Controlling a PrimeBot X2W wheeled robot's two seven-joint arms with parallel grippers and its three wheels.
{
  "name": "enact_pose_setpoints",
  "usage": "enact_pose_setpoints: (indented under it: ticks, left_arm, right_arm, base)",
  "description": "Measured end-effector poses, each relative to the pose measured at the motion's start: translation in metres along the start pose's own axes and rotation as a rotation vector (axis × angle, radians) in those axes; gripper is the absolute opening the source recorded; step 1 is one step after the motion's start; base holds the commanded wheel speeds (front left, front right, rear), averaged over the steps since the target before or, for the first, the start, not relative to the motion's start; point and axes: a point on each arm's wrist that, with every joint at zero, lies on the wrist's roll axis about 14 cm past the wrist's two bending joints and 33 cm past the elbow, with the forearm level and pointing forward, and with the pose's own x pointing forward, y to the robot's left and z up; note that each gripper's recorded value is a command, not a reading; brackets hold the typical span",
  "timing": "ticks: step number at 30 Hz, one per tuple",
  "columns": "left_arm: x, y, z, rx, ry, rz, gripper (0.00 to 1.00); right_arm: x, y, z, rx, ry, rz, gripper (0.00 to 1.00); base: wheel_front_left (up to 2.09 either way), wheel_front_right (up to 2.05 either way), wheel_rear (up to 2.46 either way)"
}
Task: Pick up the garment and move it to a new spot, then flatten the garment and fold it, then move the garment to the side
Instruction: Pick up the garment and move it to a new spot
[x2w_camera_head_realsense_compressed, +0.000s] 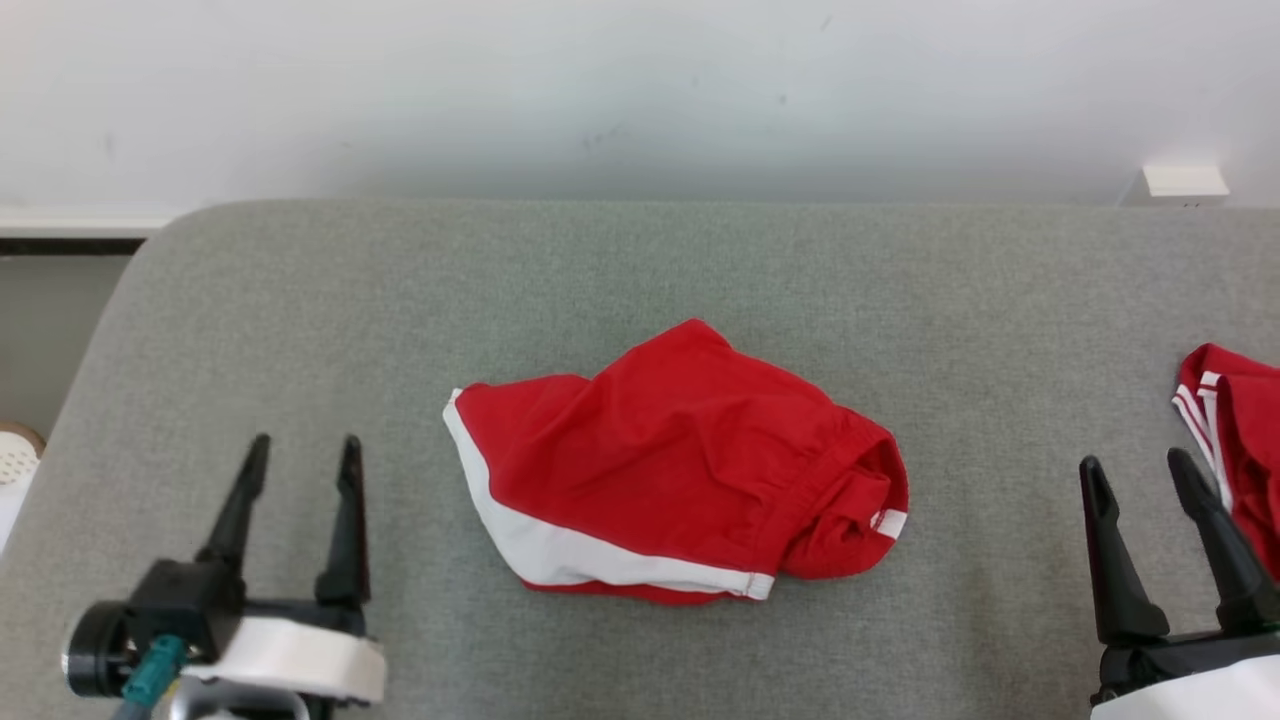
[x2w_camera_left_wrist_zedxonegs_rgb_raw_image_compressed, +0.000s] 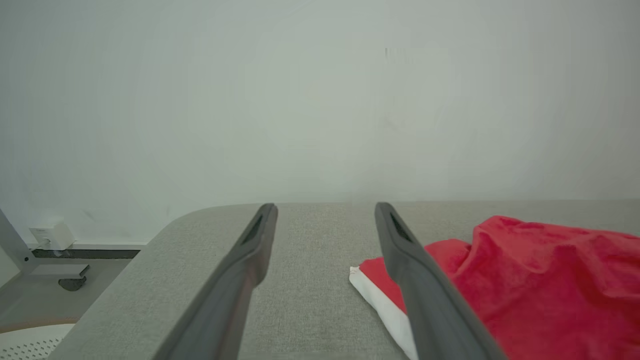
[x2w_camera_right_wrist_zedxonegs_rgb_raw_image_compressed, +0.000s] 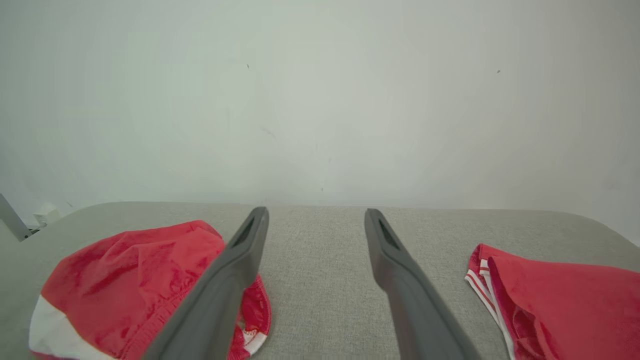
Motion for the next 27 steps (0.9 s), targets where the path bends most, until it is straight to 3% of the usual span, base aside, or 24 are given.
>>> enact_pose_setpoints:
  ticks: [13,27]
  left_arm:
    - [-0.026,-0.021,-0.002,-0.025,0.043,-0.055,1.00]
    - [-0.029,-0.017,-0.005,-0.048,0.055,-0.039,1.00]
  right_arm:
    - [-0.033,-0.006,0.001,0.002,0.020,-0.040,1.00]
    - [-0.033,-0.005,0.003,0.000,0.017,-0.039,1.00]
  base:
    - [0.00,0.00,0.00]
    - [0.00,0.00,0.00]
